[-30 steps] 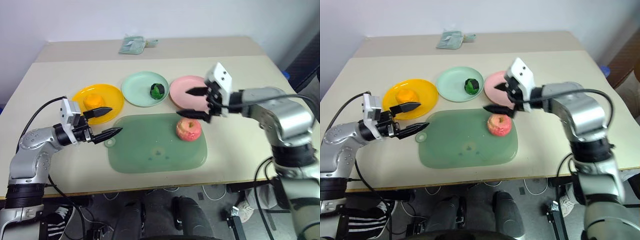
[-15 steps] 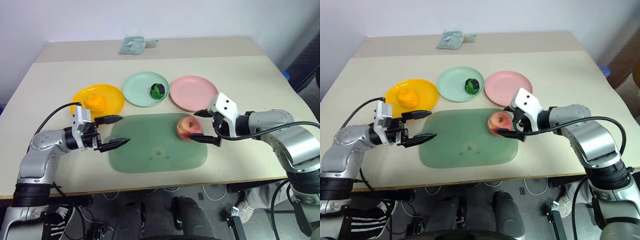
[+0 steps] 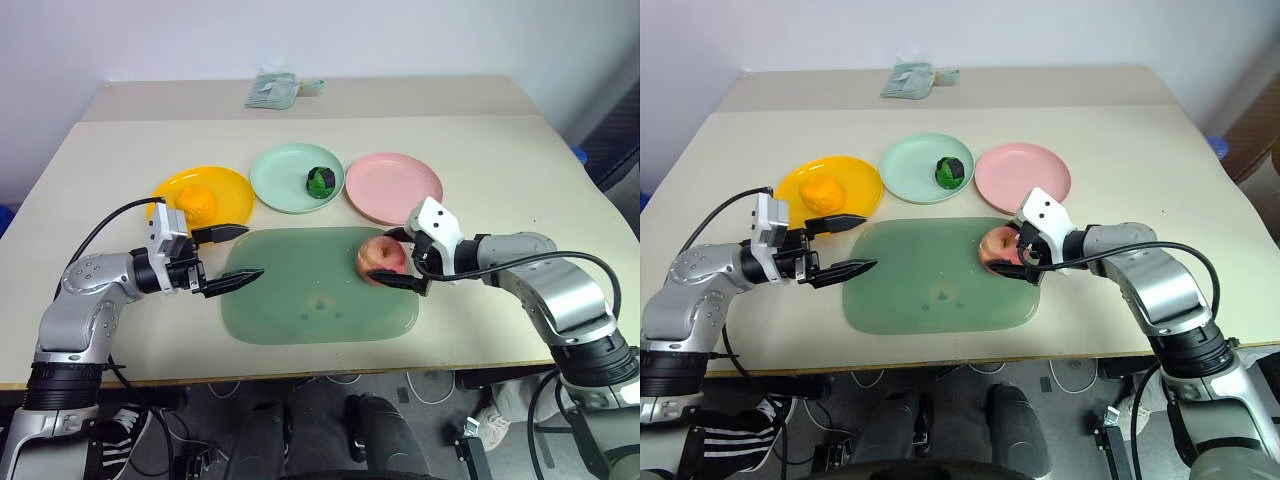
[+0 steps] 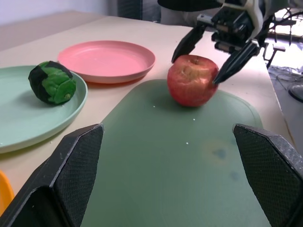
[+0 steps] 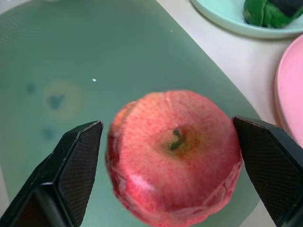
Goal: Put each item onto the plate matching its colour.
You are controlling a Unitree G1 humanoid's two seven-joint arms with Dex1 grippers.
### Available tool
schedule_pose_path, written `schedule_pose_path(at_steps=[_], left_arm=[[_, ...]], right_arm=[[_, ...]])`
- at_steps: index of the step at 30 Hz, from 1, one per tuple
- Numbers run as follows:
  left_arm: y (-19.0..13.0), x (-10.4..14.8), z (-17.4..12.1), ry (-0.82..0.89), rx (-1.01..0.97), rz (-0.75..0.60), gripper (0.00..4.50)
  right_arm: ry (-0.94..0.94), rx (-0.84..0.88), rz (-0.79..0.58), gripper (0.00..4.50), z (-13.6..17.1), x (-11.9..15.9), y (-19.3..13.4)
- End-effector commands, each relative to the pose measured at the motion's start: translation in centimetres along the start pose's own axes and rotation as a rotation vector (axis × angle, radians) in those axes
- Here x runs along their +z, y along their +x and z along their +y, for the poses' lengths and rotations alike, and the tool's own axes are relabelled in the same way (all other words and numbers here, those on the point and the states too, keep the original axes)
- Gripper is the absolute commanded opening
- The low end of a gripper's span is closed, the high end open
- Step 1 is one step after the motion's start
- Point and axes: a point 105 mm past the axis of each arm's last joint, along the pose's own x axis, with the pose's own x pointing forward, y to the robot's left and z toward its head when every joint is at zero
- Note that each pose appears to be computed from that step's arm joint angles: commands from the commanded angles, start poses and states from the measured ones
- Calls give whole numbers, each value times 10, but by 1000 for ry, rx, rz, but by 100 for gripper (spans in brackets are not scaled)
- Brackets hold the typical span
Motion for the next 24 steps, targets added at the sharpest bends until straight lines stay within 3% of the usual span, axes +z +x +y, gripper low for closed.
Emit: schedule_pose_path(at_steps=[1,4,5,8,15,19,24], left_arm=[[-1,17,0,57,1,-20,450],[0,19,0,55,6,-24,450],[0,19,0,53,9,-24,450],[0,16,10,22,66,-2,450],[4,11,30,5,163,2,450],[3,8,36,8,200,5,450],[-8,7,47,43,271,-11,450]], right_arm=[[-24,-6,18,422,-1,-4,1],[-35,7,17,333,2,-7,3],[-34,8,5,323,2,-4,2],[-7,-71,-84,323,-17,19,-1],[-18,-478,-273,323,-103,69,-12],[0,-512,-280,323,-121,72,-1],[-42,-520,-188,323,-131,49,26]])
